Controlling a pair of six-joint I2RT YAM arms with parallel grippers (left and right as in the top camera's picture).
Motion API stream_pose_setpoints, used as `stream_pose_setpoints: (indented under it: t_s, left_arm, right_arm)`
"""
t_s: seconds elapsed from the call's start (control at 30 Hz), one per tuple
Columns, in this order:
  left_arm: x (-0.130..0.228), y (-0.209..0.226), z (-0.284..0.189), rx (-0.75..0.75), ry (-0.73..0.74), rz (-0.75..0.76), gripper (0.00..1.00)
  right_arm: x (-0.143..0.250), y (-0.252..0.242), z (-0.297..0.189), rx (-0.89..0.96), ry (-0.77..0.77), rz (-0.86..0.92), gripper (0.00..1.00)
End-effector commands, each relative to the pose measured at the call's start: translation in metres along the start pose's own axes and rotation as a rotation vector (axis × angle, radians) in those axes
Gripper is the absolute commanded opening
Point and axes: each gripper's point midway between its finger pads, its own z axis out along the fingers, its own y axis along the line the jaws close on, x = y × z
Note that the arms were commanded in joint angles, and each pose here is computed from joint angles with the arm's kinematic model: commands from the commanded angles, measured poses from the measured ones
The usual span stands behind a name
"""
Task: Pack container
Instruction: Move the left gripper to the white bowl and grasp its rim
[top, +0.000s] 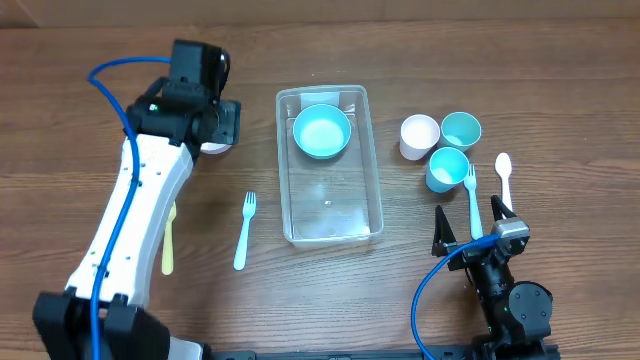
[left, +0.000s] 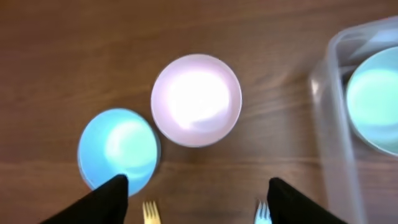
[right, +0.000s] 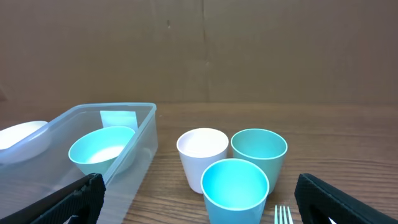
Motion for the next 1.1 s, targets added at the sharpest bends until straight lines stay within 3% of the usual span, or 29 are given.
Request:
stream_pose_setpoints:
  t_s: [0.0, 0.27, 0.43, 0.5, 0.57, 0.93, 1.07]
  left_arm:
    - [0.025, -0.018, 0.049, 0.063, 0.044, 0.161, 0.74]
    - [0.049, -0.039, 0.139, 0.085, 0.113, 0.439, 0.74]
    - [0.034, -0.040, 0.151, 0.063, 0.049, 0.472, 0.52]
    - [0.031, -0.040, 0.151, 0.061, 0.035, 0.469, 0.37]
    - [0.031, -0.040, 0.151, 0.061, 0.036, 0.470, 0.29]
    - [0.043, -0.045, 0.158, 0.089, 0.076, 0.475, 0.27]
    - [0.045, -0.045, 0.158, 0.090, 0.082, 0.477, 0.09]
  right_arm:
    - [0.001, -0.001, 0.000, 0.002, -0.005, -0.004, 1.00]
    - [0.001, -0.001, 0.000, 0.002, -0.005, -0.004, 1.00]
    - [0.001, -0.001, 0.000, 0.002, -0.005, -0.004, 1.00]
    - [0.001, -0.001, 0.000, 0.002, -0.005, -0.004, 1.00]
    - [0.001, -0.001, 0.000, 0.002, -0.005, -0.004, 1.00]
    - [0.001, -0.001, 0.000, 0.002, -0.005, -0.004, 1.00]
    - [0.001, -0.001, 0.000, 0.002, -0.005, -0.004, 1.00]
